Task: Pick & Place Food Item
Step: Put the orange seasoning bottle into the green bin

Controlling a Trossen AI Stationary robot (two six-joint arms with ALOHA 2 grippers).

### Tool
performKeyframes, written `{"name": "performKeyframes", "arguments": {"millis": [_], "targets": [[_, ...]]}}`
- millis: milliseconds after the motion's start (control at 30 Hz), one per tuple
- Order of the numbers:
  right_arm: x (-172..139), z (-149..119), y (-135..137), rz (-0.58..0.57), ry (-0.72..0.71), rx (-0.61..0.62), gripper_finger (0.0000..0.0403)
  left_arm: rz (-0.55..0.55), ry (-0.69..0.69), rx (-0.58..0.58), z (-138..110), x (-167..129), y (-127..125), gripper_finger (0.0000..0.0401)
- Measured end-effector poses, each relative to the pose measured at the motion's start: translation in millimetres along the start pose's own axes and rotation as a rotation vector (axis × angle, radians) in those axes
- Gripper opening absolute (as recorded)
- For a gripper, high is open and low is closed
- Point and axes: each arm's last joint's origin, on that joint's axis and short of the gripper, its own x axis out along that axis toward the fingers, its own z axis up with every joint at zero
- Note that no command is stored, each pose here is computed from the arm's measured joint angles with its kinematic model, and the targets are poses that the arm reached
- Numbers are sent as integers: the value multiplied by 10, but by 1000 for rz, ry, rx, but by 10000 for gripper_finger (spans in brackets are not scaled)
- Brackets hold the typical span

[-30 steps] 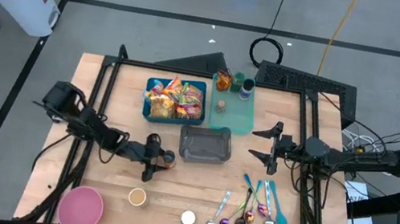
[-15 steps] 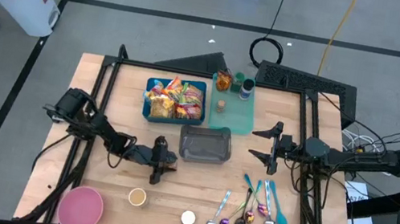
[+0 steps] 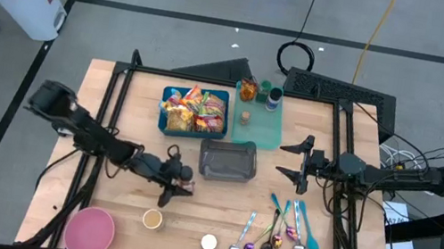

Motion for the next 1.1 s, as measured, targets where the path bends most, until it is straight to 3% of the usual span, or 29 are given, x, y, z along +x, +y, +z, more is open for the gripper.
{"name": "performKeyframes", "arguments": {"millis": [300,500,767,1100], "targets": [[0,-1,0,1,1,4,308,153,-19,171,824,-50,-208,178],[24,-36,1,-2,30,136,308,185,-50,240,1125,140,-131,178],[154,-52,14,-8,56,181,308,219,26,149,1065,422,206,178],[722,454,95,-21,157,187,308,256,59,136,903,637,397,178]]}}
